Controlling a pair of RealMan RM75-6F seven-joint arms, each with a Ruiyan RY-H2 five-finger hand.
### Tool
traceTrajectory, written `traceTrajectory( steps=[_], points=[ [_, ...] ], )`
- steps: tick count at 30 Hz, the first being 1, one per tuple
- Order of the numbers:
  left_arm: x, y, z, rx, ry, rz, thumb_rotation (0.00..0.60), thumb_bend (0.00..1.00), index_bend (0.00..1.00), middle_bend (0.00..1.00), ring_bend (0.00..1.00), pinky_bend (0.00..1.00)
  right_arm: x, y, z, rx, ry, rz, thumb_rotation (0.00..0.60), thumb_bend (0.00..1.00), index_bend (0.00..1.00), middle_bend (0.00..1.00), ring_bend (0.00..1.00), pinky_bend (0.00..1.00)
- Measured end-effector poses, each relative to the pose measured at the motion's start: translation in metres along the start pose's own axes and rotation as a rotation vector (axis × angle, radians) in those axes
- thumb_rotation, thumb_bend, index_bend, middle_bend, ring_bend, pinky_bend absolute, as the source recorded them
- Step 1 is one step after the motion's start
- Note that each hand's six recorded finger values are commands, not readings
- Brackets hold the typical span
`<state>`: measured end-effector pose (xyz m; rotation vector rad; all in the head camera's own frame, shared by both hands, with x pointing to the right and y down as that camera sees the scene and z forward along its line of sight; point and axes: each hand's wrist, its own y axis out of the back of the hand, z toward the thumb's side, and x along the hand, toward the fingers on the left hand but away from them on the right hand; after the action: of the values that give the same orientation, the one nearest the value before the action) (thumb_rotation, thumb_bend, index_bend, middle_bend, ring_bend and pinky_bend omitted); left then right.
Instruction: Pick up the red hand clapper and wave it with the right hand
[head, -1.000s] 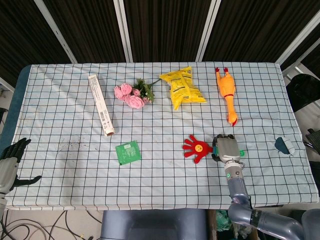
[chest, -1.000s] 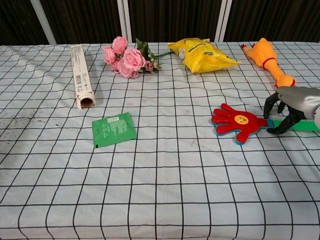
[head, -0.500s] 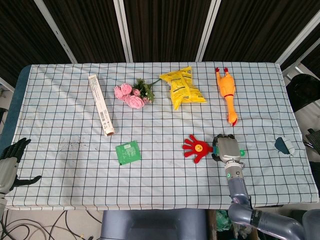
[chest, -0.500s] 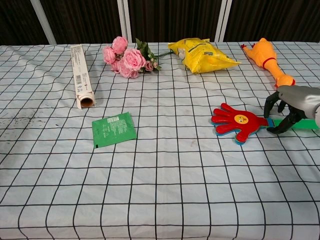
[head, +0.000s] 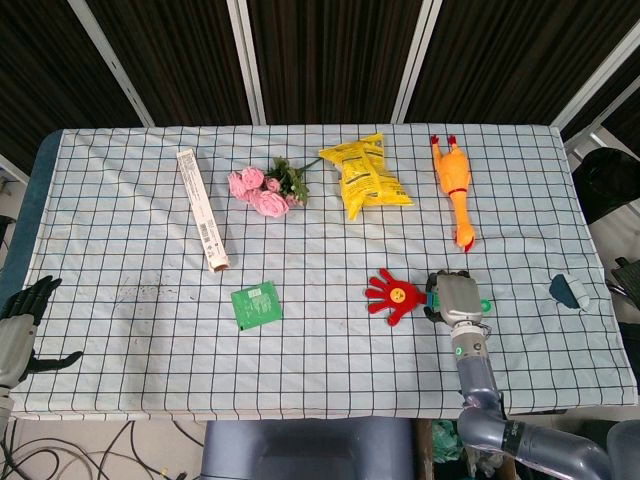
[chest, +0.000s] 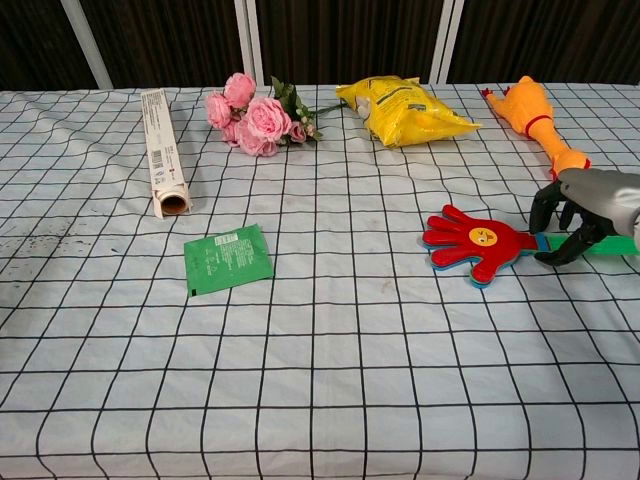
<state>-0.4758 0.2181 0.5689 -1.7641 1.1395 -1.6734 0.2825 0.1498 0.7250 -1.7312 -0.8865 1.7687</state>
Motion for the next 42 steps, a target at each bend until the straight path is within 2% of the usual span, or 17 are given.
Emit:
traceTrajectory(
  steps=[7,13,20,29,33,39,42],
  points=[
    [0.0,0.0,0.0,-0.001,0.001,0.0,0.6,0.0,0.0,0.0,0.0,0.0,0.002,0.006,0.001,-0.038,0.016,-0.018,0.6,0.4,0.62,0.45,0.44,0.36],
    [-0.001,-0.001,0.0,-0.001,0.0,-0.002,0.6,0.0,0.0,0.0,0.0,0.0,0.004,0.011,0.004,-0.071,0.038,-0.034,0.6,0.42,0.62,0.51,0.55,0.49],
    [-0.001,-0.001,0.001,-0.003,-0.002,-0.004,0.6,0.0,0.0,0.0,0.0,0.0,0.006,0.013,0.001,-0.135,0.055,-0.043,0.6,0.51,0.63,0.6,0.66,0.63],
    [-0.001,-0.002,0.001,-0.006,-0.002,-0.007,0.6,0.0,0.0,0.0,0.0,0.0,0.008,0.023,0.002,-0.253,0.112,-0.097,0.6,0.61,0.7,0.73,0.83,0.82],
    [-0.001,-0.002,0.001,-0.008,-0.001,-0.008,0.6,0.0,0.0,0.0,0.0,0.0,0.009,0.029,0.005,-0.306,0.14,-0.117,0.6,0.64,0.72,0.75,0.86,0.84],
    [-0.001,-0.002,0.001,-0.008,0.0,-0.008,0.6,0.0,0.0,0.0,0.0,0.0,0.012,0.035,0.009,-0.362,0.165,-0.127,0.6,0.64,0.73,0.76,0.86,0.84],
    [-0.001,-0.002,0.001,-0.008,0.0,-0.009,0.6,0.0,0.0,0.0,0.0,0.0,0.015,0.04,0.017,-0.451,0.175,-0.118,0.6,0.64,0.73,0.76,0.86,0.84]
  ],
)
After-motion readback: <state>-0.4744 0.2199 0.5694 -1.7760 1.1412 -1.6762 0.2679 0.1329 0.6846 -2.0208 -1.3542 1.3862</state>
